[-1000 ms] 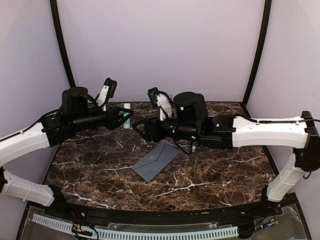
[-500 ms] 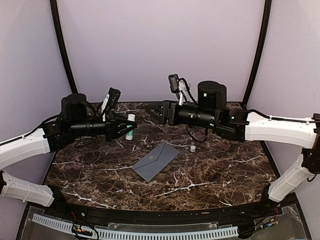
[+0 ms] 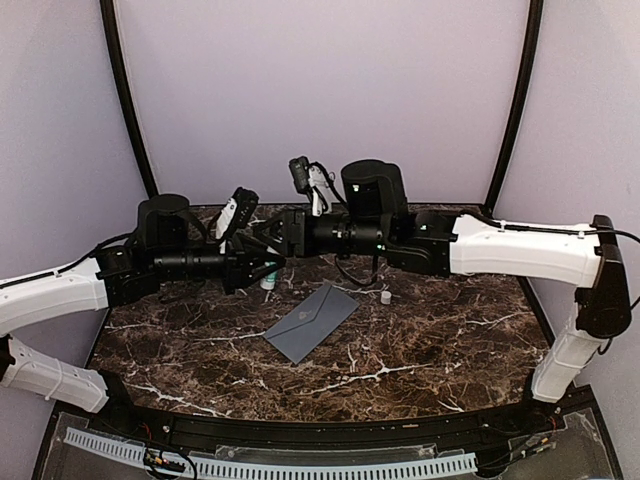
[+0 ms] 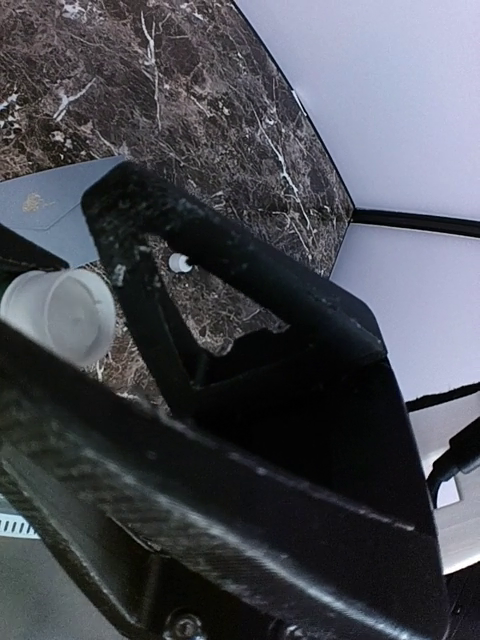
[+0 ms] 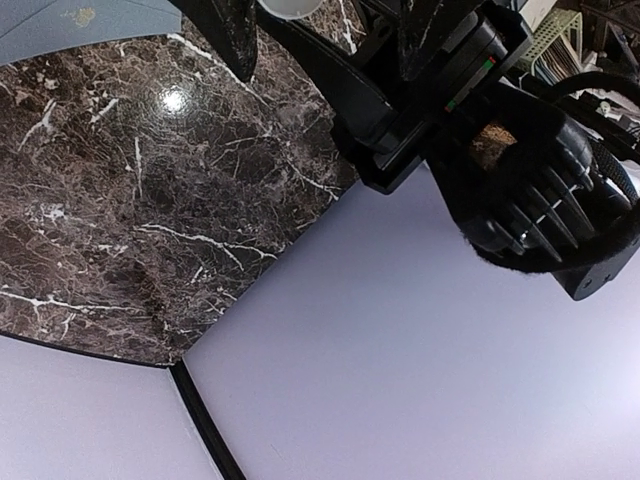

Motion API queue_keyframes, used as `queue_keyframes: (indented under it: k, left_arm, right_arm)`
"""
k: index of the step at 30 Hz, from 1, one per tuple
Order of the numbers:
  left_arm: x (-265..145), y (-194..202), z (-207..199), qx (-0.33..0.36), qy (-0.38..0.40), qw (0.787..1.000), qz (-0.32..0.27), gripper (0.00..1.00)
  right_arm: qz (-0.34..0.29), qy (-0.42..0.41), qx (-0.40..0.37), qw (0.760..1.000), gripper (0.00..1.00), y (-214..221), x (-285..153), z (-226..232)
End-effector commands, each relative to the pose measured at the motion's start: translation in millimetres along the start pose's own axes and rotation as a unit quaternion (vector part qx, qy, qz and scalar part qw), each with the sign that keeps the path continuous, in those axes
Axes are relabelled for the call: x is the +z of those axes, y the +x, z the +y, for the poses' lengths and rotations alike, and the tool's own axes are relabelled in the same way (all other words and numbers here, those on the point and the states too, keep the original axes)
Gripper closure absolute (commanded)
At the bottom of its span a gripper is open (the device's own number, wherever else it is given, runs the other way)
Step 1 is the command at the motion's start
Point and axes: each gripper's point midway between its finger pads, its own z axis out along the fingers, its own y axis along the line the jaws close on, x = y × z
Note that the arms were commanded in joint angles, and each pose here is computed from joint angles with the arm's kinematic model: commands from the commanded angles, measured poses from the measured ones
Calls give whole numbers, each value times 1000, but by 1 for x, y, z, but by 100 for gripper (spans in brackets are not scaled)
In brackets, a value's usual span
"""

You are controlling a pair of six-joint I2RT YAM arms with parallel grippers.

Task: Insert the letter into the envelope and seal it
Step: Screw the solid glue.

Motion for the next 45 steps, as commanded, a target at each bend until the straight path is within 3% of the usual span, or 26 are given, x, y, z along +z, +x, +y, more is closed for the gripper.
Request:
queue_keyframes:
  k: [1, 10, 17, 25, 27, 30, 33, 35, 40, 45]
  left_arm:
    - [-2, -13, 1, 11, -12, 1000, -19, 100]
    - [-2, -16, 1, 7, -12, 1000, -23, 100]
    - [-1, -17, 3, 5, -17, 1000, -24, 100]
    - [-1, -17, 1, 5, -11, 1000, -25, 99]
    - [-1, -15, 0, 2, -9, 1000, -24, 87]
    - [-1, -11, 0, -3, -7, 1000, -20, 59]
    - [-1, -3, 0, -10, -6, 1000, -10, 42]
    - [-2, 3, 0, -13, -7, 1000, -2, 37]
    - [-1, 25, 6, -25, -19, 999, 32, 36]
    - [-3, 33, 7, -31, -23, 998, 43, 52]
  right_arm:
    - [-2, 17, -12, 1000, 54, -5, 0, 3]
    - [5, 23, -16, 1000, 54, 1, 1, -1]
    - [8, 19, -16, 1000, 72, 1, 4, 1]
    - [1, 31, -13, 999, 81, 0, 3, -4]
    - [-6, 35, -13, 999, 82, -4, 1, -5]
    - [-14, 37, -13, 999, 82, -9, -1, -6]
    - [-19, 40, -14, 999, 82, -13, -2, -8]
    - [-21, 41, -15, 999, 83, -14, -3, -8]
    - [-23, 42, -15, 999, 83, -17, -4, -9]
    - [-22, 45, -14, 999, 83, -16, -4, -11]
